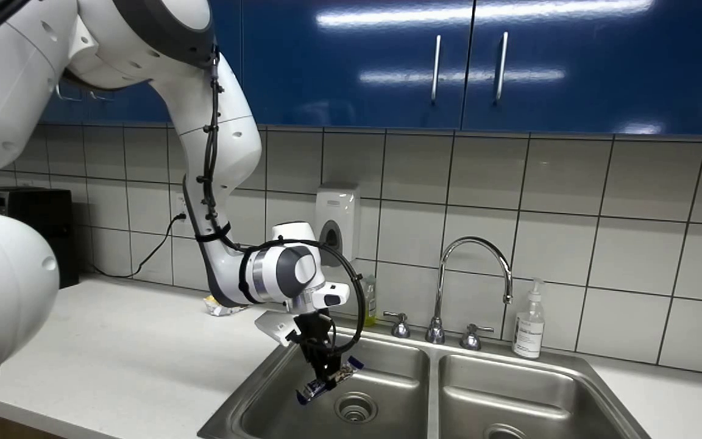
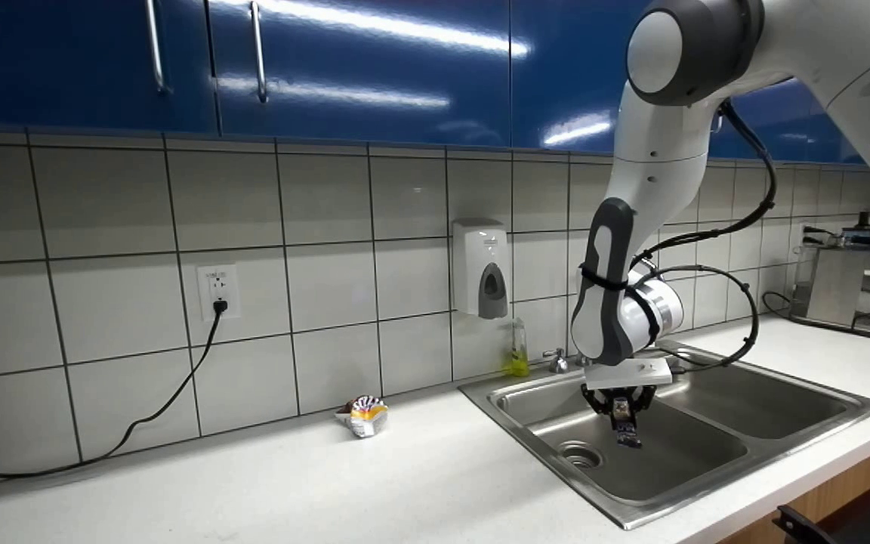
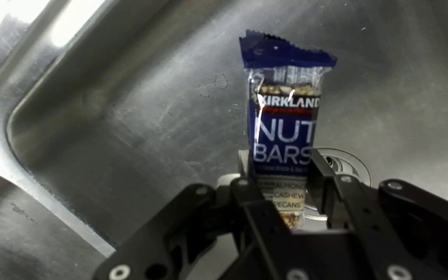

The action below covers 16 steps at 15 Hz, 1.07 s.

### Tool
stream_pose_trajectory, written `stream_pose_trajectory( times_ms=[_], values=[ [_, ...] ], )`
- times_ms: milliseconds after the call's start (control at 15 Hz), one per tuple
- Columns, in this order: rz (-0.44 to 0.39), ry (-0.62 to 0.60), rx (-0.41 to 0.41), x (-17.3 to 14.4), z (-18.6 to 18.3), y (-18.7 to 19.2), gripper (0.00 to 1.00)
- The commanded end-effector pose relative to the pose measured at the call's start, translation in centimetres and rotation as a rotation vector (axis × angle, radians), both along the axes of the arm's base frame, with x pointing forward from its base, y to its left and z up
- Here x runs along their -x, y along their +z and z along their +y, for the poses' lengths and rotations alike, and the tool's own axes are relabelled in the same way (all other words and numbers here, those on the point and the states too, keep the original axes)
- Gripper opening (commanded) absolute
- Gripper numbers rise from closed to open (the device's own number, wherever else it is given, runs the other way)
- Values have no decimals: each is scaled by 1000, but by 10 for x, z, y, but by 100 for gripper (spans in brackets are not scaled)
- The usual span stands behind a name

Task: Pick up the pack of snacks and put it in the sink

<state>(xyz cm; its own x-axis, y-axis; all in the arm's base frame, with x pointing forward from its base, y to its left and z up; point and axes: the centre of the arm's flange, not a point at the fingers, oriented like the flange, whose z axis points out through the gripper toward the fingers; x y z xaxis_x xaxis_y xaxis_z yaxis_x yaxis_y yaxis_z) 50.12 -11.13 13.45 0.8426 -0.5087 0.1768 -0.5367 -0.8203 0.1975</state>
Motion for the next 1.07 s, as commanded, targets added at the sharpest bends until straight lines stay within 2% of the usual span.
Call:
stream_pose_trajectory(
  times_ms=[0, 133, 200, 667, 1000],
  values=[
    [0, 0, 0, 0, 0, 0, 36],
    [0, 0, 0, 0, 0, 0, 36],
    [0, 0, 0, 0, 0, 0, 11],
    [18, -68, 1, -15, -33, -40, 11],
    [42, -83, -39, -23, -39, -76, 11]
  ],
)
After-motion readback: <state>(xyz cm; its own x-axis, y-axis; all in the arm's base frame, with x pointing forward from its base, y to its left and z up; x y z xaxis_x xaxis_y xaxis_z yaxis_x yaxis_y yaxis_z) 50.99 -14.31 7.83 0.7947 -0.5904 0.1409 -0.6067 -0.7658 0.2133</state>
